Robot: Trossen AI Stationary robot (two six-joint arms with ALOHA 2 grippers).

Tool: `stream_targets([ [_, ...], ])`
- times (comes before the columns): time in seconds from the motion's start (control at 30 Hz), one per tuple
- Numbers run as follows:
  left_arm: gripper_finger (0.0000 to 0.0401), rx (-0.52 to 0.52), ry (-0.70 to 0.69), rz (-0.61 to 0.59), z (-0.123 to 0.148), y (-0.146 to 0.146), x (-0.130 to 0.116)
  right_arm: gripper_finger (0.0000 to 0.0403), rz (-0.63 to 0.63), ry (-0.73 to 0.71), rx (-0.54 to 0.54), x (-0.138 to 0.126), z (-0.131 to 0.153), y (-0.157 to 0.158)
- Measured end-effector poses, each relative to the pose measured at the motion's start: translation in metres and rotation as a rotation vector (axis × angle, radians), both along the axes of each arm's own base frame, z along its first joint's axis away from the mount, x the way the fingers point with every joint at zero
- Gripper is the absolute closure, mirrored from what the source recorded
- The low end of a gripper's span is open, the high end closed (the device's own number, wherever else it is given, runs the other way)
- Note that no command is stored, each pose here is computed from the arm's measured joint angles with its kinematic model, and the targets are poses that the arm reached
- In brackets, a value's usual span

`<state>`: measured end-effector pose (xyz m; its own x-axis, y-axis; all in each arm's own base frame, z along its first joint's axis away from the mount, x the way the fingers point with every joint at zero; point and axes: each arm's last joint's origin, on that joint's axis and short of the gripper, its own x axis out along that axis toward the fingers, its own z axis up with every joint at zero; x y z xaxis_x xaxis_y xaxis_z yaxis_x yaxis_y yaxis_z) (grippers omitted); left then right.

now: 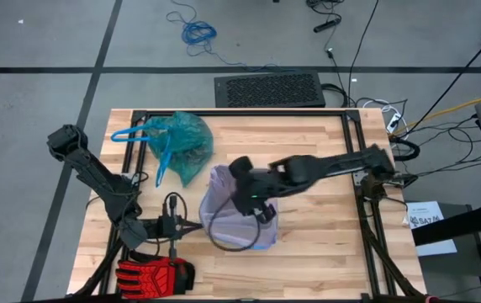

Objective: Place trash/remove bag and relplace
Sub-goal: Insert the trash bag into the trash bin

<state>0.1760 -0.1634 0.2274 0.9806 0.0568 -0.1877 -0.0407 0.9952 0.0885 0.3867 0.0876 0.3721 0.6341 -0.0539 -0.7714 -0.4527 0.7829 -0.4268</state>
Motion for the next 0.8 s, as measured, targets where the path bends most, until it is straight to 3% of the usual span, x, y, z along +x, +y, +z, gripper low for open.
stream_targets([
  [0.17, 0.0401, -0.020, 0.027, 0.030, -0.010, 0.000, 0.007, 0.0403, 0.052, 0.089, -0.041, 0.020, -0.029, -0.001],
  [0.5, 0.0401, -0.058, 0.124, 0.125, -0.052, -0.002, 0.030, 0.0403, 0.070, 0.123, -0.022, 0.035, -0.046, -0.015],
  [0.8, 0.0401, -0.075, 0.114, 0.125, -0.053, -0.003, 0.031, 0.0403, 0.110, 0.203, -0.002, 0.054, -0.080, -0.017],
])
